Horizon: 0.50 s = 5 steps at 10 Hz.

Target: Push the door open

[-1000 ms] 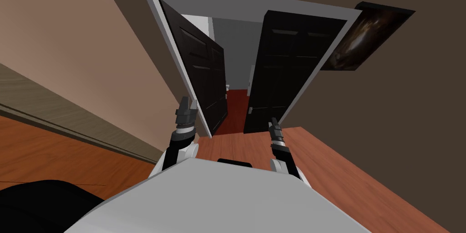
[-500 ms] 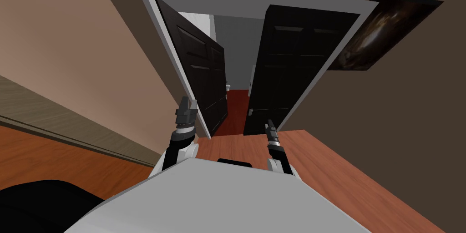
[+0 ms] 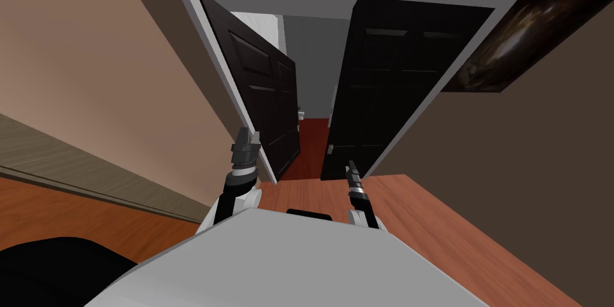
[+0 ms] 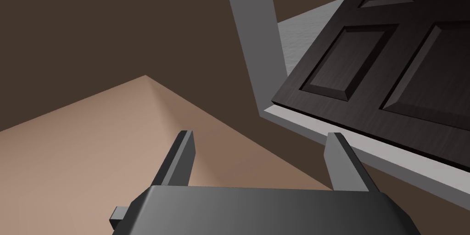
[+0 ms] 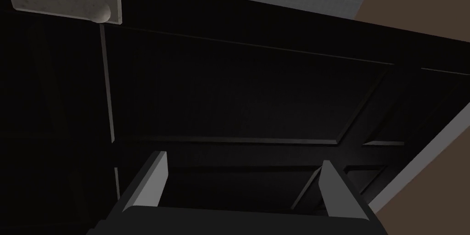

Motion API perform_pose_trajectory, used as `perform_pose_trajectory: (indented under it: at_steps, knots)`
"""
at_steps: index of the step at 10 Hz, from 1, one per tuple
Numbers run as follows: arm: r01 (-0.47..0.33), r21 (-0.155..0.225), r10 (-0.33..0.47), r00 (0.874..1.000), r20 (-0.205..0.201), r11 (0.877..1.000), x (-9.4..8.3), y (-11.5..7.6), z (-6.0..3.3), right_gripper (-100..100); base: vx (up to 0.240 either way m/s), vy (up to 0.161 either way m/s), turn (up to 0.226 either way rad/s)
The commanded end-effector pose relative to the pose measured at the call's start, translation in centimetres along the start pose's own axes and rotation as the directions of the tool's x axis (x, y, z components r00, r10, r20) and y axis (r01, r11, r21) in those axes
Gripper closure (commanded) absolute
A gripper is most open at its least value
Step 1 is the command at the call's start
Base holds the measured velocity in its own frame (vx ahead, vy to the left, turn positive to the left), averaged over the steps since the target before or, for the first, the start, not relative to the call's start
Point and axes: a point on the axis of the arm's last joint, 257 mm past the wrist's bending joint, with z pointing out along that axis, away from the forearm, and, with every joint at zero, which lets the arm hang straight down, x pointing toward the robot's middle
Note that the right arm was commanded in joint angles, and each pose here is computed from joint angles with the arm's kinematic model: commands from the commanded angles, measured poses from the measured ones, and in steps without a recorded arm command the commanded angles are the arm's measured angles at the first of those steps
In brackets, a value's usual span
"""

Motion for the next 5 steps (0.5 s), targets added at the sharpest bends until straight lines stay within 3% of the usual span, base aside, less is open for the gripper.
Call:
perform_pose_trajectory:
  at_steps: [1,5]
  knots:
    - [-0.014,0.018,0.014,1.0,-0.011,1.0,0.7,-1.3,-0.14,-100,0.073,-0.06,0.063]
    - [-0.039,0.054,0.041,0.999,-0.031,0.998,2.1,-3.8,-0.52,-100,0.07,-0.05,0.049]
